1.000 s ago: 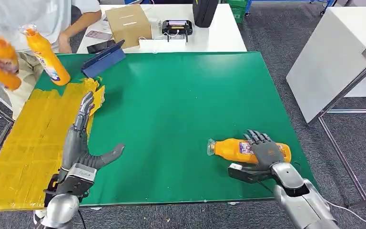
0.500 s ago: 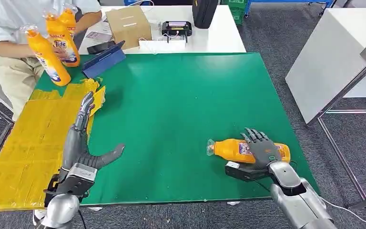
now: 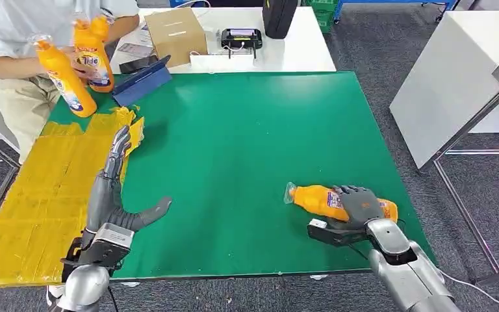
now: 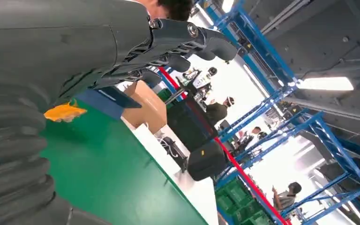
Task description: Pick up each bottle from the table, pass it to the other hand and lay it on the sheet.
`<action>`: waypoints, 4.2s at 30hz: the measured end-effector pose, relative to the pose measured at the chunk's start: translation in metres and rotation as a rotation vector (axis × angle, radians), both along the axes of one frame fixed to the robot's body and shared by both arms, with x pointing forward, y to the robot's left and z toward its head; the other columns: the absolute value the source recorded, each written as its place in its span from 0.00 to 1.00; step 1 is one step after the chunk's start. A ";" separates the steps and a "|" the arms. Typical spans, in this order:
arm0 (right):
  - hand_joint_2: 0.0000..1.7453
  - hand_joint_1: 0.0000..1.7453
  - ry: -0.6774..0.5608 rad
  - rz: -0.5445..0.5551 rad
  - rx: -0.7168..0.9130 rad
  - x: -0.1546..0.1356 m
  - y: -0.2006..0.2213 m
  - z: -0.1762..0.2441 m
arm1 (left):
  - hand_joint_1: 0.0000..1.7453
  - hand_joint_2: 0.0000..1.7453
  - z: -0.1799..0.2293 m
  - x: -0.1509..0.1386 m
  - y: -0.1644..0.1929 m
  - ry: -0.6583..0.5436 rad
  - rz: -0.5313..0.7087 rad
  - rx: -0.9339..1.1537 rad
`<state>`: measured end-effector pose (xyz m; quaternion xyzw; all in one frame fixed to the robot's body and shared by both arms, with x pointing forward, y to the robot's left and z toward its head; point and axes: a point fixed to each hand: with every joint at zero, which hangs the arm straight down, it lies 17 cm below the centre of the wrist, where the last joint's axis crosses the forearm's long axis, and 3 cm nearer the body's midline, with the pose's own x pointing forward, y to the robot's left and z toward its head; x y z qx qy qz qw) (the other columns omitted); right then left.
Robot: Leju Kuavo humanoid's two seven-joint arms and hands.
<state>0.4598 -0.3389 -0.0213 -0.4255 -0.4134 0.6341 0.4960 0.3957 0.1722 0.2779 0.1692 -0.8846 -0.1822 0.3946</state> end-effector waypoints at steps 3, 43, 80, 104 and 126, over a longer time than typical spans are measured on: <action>1.00 1.00 0.000 -0.003 0.008 0.000 0.001 0.000 | 0.00 1.00 0.000 -0.001 -0.002 0.000 -0.004 0.000; 1.00 1.00 -0.667 0.113 1.144 -0.025 0.137 0.241 | 0.00 1.00 -0.034 -0.017 -0.073 0.189 -0.327 -0.037; 1.00 1.00 -0.258 0.504 1.198 -0.094 0.379 0.178 | 0.00 1.00 -0.029 -0.001 -0.112 0.237 -0.461 -0.104; 1.00 1.00 -0.406 0.517 1.147 -0.091 0.368 0.202 | 1.00 1.00 -0.033 -0.004 -0.114 0.251 -0.476 -0.159; 1.00 0.00 -0.408 0.515 1.162 -0.092 0.370 0.203 | 1.00 1.00 -0.030 -0.002 -0.107 0.246 -0.466 -0.210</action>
